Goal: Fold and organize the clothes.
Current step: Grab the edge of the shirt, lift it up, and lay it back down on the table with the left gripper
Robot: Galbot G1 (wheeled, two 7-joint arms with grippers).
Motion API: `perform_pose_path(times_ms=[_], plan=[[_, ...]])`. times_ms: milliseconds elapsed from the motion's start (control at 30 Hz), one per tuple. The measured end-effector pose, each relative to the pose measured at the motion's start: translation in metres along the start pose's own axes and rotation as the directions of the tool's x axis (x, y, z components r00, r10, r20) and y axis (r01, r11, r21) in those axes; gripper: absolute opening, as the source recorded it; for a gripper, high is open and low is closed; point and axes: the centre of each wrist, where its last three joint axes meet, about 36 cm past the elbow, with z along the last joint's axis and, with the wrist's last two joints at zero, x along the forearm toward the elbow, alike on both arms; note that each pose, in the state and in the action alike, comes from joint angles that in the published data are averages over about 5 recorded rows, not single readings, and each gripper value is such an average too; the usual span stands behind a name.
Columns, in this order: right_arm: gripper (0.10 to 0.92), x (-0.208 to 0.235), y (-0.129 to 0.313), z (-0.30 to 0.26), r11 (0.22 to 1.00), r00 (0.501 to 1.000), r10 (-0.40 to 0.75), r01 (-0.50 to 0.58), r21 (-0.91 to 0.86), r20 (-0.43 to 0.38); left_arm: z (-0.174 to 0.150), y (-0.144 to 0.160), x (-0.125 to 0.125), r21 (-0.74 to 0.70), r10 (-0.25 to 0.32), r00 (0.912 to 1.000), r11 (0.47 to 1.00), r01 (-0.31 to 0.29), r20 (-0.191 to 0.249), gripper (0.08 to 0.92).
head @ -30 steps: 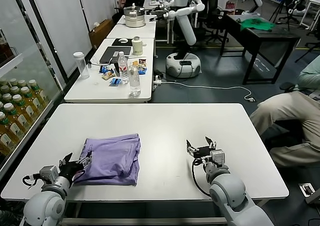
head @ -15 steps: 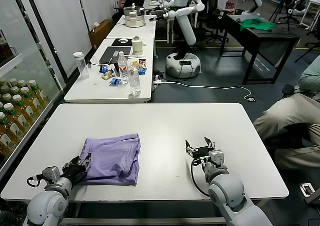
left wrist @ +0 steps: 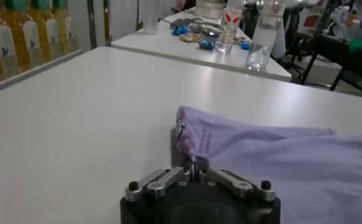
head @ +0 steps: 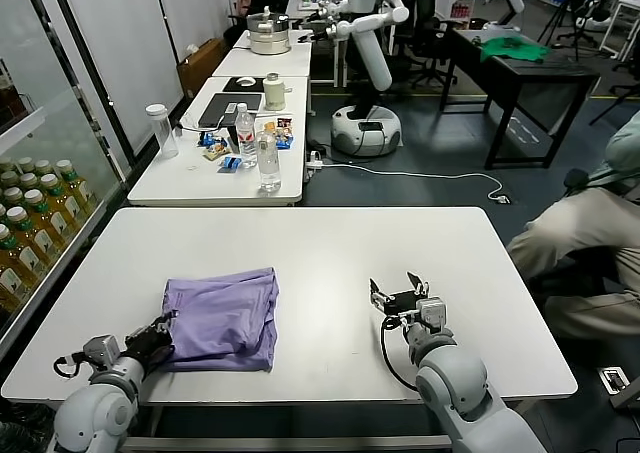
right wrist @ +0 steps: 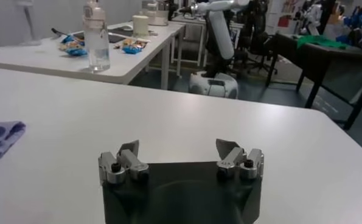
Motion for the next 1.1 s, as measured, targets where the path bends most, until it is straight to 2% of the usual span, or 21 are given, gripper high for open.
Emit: perform_pose_path(times_ms=[100, 200, 300, 400, 500, 567, 633, 733, 833, 900, 933, 1000, 1100], plan=[[0.823, 0.000, -0.002, -0.002, 1.000, 1.000, 0.002, -0.002, 0.002, 0.005, -0.015, 0.009, 0.011, -0.024, -0.021, 0.9987, 0.999, 0.022, 0.046, 0.090], [0.823, 0.000, -0.002, -0.002, 1.000, 1.000, 0.000, 0.000, 0.000, 0.006, -0.037, 0.027, 0.027, -0.057, -0.052, 0.9934, 0.997, 0.058, 0.102, 0.090], [0.823, 0.000, -0.001, -0.001, 1.000, 1.000, -0.004, 0.004, -0.004, 0.004, -0.061, 0.052, 0.045, -0.092, -0.090, 0.9841, 0.990, 0.105, 0.153, 0.090], [0.823, 0.001, 0.000, 0.000, 1.000, 1.000, -0.006, 0.006, -0.005, 0.002, -0.087, 0.073, 0.063, -0.124, -0.118, 0.9712, 0.982, 0.145, 0.207, 0.090], [0.823, 0.001, 0.000, 0.000, 1.000, 1.000, -0.007, 0.007, -0.005, 0.001, -0.106, 0.080, 0.078, -0.153, -0.118, 0.9604, 0.975, 0.160, 0.253, 0.090], [0.823, 0.001, 0.000, 0.000, 1.000, 1.000, -0.006, 0.006, -0.005, 0.001, -0.114, 0.076, 0.085, -0.169, -0.101, 0.9568, 0.974, 0.151, 0.273, 0.090], [0.823, 0.001, -0.001, 0.001, 1.000, 1.000, -0.003, 0.003, -0.004, 0.000, -0.116, 0.066, 0.089, -0.184, -0.071, 0.9560, 0.975, 0.127, 0.285, 0.090], [0.823, 0.002, -0.003, 0.002, 1.000, 1.000, 0.003, -0.003, -0.002, -0.003, -0.110, 0.039, 0.089, -0.199, -0.007, 0.9593, 0.978, 0.065, 0.282, 0.090], [0.823, 0.003, -0.004, 0.004, 1.000, 1.000, 0.008, -0.008, 0.000, -0.006, -0.091, 0.003, 0.082, -0.203, 0.079, 0.9646, 0.979, -0.028, 0.252, 0.092], [0.823, 0.003, -0.004, 0.005, 1.000, 1.000, 0.009, -0.009, 0.001, -0.008, -0.074, -0.025, 0.076, -0.199, 0.147, 0.9634, 0.975, -0.103, 0.224, 0.110], [0.823, 0.003, -0.003, 0.005, 1.000, 1.000, 0.009, -0.009, 0.001, -0.008, -0.066, -0.040, 0.073, -0.196, 0.184, 0.9597, 0.970, -0.142, 0.213, 0.128], [0.823, 0.003, -0.003, 0.005, 1.000, 1.000, 0.009, -0.009, 0.002, -0.008, -0.051, -0.070, 0.069, -0.192, 0.253, 0.9463, 0.958, -0.215, 0.202, 0.180], [0.823, 0.004, -0.003, 0.005, 1.000, 1.000, 0.009, -0.009, 0.005, -0.006, -0.040, -0.108, 0.069, -0.198, 0.339, 0.9148, 0.933, -0.299, 0.219, 0.266]])
